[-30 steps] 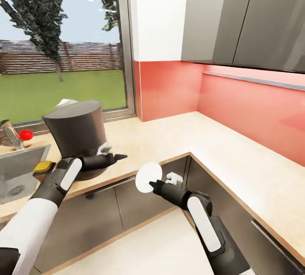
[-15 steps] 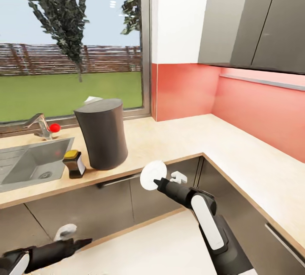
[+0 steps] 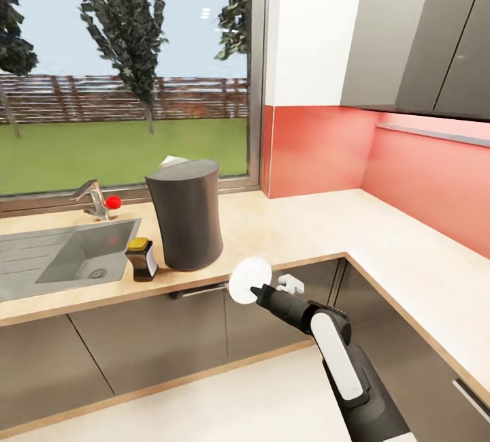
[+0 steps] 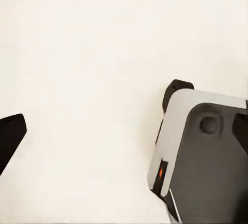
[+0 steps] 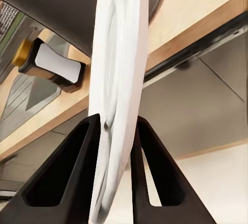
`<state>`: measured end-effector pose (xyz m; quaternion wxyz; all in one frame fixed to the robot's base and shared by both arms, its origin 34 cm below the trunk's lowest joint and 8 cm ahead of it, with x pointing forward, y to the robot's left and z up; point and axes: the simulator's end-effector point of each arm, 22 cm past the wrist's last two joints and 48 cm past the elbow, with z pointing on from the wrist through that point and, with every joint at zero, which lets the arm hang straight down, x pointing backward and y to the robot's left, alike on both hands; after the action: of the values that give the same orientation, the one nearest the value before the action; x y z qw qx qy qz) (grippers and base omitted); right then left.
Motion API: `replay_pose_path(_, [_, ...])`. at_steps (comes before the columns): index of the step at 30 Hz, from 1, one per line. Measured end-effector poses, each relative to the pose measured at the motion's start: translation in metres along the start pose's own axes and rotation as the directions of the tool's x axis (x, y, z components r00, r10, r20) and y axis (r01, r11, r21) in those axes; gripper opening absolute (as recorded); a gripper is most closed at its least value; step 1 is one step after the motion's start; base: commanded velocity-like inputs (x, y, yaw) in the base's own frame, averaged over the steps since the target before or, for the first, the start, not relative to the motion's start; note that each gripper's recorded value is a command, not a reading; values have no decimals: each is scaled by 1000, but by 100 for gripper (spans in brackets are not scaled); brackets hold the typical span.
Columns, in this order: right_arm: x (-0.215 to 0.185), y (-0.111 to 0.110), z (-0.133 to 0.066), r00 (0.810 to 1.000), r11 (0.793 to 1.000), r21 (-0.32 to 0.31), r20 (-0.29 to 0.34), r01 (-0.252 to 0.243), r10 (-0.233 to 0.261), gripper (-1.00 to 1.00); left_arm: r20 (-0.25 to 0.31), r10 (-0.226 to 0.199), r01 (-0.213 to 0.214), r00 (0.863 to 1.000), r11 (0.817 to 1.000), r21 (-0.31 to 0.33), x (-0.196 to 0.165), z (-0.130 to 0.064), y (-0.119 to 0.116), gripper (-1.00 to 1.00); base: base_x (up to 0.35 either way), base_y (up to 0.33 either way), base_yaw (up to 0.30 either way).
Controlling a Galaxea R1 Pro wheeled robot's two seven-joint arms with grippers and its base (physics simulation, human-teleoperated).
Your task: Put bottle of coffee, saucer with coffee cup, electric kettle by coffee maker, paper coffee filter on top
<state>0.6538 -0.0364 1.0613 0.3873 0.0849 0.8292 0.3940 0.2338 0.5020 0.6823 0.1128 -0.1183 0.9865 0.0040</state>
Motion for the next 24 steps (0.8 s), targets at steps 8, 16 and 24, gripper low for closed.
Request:
replay_pose_path(8, [-30,-11,-13,996,998,-21,72,-52,53,-100,-92,125,-147,988,947,-287,36,11,10,100,0,0,4])
replay_pose_path(16, [-55,-25,-26,984,993,-34,134,-116,120,-100,-173,135,-199,976,877,-437,60,6,4,100,12,0,0])
replay_pose_path(24, [-51,-4,-20,974,979,-100,124,-177,189,-100,-282,108,-245,953,822,-514,109,-6,3,100,281,0,0])
